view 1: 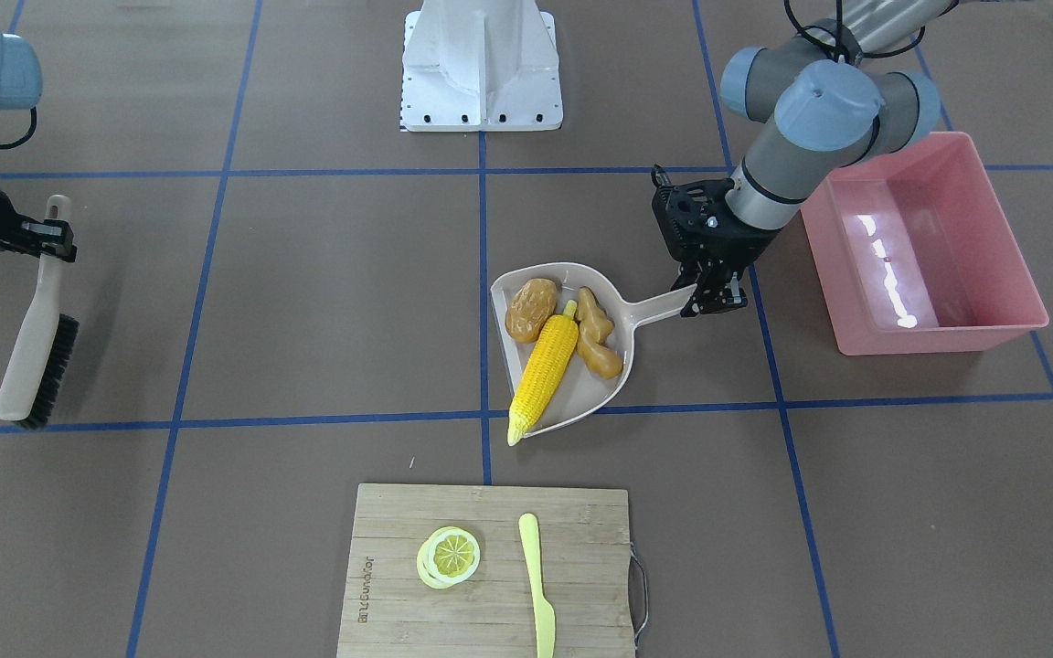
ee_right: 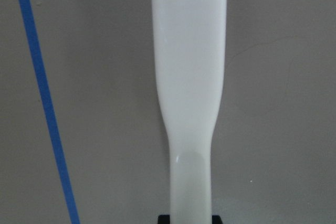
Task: Sweep and dump trash into bin
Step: 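Lower the brush onto the table with the right gripper and release it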
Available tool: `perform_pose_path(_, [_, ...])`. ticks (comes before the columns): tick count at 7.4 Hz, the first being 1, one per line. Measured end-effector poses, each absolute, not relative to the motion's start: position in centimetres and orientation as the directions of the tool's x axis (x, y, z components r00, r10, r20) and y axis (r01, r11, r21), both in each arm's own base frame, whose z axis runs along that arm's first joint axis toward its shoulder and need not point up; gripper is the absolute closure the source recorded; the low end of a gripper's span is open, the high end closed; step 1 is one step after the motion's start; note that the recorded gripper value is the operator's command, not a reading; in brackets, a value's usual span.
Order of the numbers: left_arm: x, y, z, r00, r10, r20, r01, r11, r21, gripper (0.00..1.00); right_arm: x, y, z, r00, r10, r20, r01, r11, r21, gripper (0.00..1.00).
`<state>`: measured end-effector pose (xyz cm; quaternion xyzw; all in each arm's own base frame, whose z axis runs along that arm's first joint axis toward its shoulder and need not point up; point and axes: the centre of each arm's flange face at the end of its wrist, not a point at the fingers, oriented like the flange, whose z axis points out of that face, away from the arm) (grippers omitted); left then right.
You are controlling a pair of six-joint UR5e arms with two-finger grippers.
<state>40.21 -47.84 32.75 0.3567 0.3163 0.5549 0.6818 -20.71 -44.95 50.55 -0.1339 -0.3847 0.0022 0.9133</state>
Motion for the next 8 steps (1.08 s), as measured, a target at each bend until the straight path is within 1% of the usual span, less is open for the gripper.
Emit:
perform_pose_path(2, [40.1, -47.7, 32.4, 0.19, 0.981, -0.039, -0.521, 0.134, 0.843, 0.95, -21.3, -44.5, 50.6, 0.691, 0.097, 0.716, 0.123, 0.961, -0.249, 1.0])
perform_pose_path(3, [40.0, -47.6, 32.2, 0.191, 0.981, -0.039, -0.517, 0.134, 0.846, 0.94, -21.6, -44.4, 51.0, 0.686, 0.087, 0.722, 0.133, 0.961, -0.241, 1.0])
perform_pose_path(4, [39.8, -47.4, 32.1, 0.192, 0.981, -0.037, -0.513, 0.132, 0.848, 0.85, -21.8, -44.3, 51.3, 0.683, 0.08, 0.726, 0.138, 0.962, -0.237, 1.0])
perform_pose_path(5, [39.6, -47.3, 32.0, 0.193, 0.981, -0.035, -0.511, 0.131, 0.85, 0.84, -21.9, -44.1, 51.6, 0.683, 0.078, 0.726, 0.142, 0.961, -0.236, 1.0])
perform_pose_path(7, [39.6, -47.1, 31.9, 0.193, 0.98, -0.037, -0.509, 0.133, 0.85, 0.92, -22.4, -43.8, 51.9, 0.685, 0.072, 0.725, 0.153, 0.959, -0.24, 1.0])
perform_pose_path(8, [39.5, -47.0, 31.9, 0.195, 0.98, -0.041, -0.507, 0.136, 0.851, 0.84, -22.7, -43.6, 52.0, 0.687, 0.071, 0.724, 0.157, 0.957, -0.243, 1.0])
